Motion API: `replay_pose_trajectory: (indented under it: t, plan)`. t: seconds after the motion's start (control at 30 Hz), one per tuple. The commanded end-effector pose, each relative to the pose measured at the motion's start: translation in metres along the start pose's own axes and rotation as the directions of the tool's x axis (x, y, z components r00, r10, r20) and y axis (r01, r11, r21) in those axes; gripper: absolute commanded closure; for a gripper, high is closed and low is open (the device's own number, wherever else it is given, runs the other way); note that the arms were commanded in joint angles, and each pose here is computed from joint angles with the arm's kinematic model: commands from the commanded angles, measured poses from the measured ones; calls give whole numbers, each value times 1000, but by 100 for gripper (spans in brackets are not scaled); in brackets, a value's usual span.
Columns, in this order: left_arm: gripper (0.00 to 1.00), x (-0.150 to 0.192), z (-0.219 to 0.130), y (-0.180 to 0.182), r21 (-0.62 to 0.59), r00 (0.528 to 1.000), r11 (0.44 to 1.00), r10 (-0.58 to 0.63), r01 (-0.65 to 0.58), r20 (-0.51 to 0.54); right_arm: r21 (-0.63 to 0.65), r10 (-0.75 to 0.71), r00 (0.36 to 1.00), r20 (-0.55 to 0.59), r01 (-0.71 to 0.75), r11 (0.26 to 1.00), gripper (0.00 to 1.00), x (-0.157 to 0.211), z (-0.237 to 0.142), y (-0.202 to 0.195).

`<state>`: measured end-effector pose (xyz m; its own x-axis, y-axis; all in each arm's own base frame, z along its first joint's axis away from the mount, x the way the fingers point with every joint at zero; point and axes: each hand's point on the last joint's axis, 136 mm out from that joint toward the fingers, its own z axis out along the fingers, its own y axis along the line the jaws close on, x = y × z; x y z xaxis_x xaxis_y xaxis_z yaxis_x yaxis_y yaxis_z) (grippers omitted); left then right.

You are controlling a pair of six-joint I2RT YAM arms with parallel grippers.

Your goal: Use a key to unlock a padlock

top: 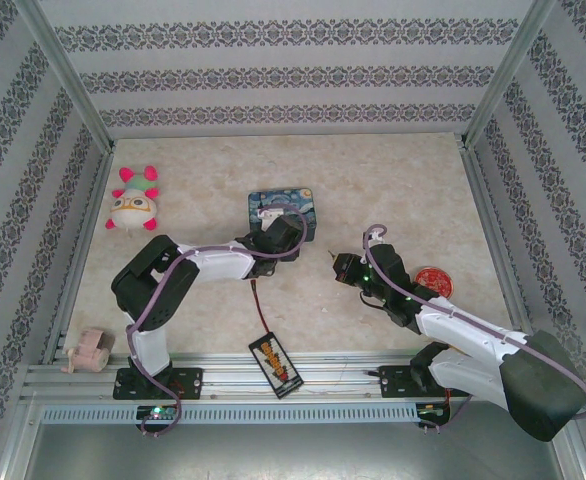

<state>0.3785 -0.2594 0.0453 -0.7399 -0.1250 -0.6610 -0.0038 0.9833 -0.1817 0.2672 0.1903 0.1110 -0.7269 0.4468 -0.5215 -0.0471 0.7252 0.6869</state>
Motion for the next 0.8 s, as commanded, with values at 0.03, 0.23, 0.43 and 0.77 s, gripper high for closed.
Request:
replay_pose_trajectory:
  t: [0.03,0.23,0.43,0.77]
  plan:
    - [38,2,4,-4,-18,999,999,47,-47,-6,-35,-14,1000,24,15,999,100,-9,-2,12]
    - [41,6,8,-4,-24,998,998,53,-54,-19,-37,-14,1000,28,15,999,100,-10,-2,12]
    - [42,6,12,-3,-32,998,997,69,-69,-14,-36,-14,1000,26,15,999,100,-10,-2,12]
    - [41,2,19,-3,-61,995,993,98,-97,5,-42,-16,1000,23,17,999,100,-10,-2,14]
